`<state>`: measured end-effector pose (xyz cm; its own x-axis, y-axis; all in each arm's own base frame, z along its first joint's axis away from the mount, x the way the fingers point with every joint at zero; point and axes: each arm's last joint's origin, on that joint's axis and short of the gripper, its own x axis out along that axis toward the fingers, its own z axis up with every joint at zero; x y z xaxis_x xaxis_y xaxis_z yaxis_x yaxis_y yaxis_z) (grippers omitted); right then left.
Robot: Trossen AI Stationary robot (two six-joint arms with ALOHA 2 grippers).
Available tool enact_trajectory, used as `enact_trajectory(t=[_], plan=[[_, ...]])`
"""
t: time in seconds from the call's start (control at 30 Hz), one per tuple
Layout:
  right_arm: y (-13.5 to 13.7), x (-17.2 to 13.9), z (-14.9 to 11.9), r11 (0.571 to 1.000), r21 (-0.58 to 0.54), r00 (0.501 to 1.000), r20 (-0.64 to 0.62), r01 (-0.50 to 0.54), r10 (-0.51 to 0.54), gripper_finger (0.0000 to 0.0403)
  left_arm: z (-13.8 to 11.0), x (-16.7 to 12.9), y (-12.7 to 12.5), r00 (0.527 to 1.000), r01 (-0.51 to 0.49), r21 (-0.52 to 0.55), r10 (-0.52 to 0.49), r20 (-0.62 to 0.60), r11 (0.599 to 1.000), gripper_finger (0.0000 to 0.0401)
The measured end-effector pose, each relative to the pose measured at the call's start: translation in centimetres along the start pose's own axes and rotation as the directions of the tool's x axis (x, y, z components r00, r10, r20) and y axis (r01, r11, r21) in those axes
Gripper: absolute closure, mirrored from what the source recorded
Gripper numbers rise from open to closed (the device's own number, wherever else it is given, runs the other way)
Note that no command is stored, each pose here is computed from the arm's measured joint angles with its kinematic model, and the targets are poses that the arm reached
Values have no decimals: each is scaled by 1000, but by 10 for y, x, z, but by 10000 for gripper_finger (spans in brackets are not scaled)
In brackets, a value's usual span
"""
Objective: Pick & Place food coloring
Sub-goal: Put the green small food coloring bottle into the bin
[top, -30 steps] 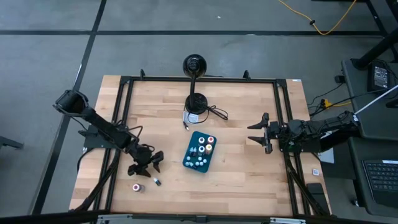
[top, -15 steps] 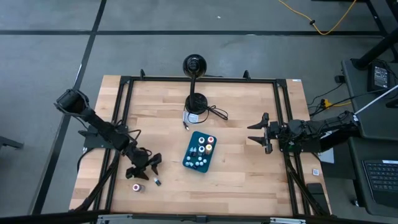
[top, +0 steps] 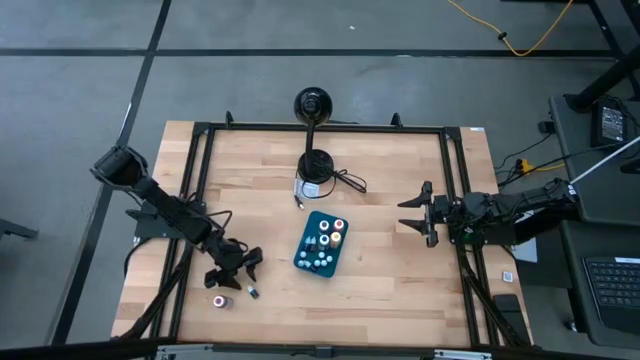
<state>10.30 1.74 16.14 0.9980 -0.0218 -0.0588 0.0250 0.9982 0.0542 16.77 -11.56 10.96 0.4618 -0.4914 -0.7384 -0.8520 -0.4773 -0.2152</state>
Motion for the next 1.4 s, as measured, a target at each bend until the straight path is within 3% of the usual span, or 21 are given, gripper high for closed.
enact_trajectory(t=[1.03,1.4], plan=[[0,0,0,1000,0,1000,0,0,0,179,-8,14,-12,1000,8,1,-8,0,1000,160],[0,0,0,1000,0,1000,0,0,0,179,-7,14,-11,1000,-2,1,2,11,1000,196]])
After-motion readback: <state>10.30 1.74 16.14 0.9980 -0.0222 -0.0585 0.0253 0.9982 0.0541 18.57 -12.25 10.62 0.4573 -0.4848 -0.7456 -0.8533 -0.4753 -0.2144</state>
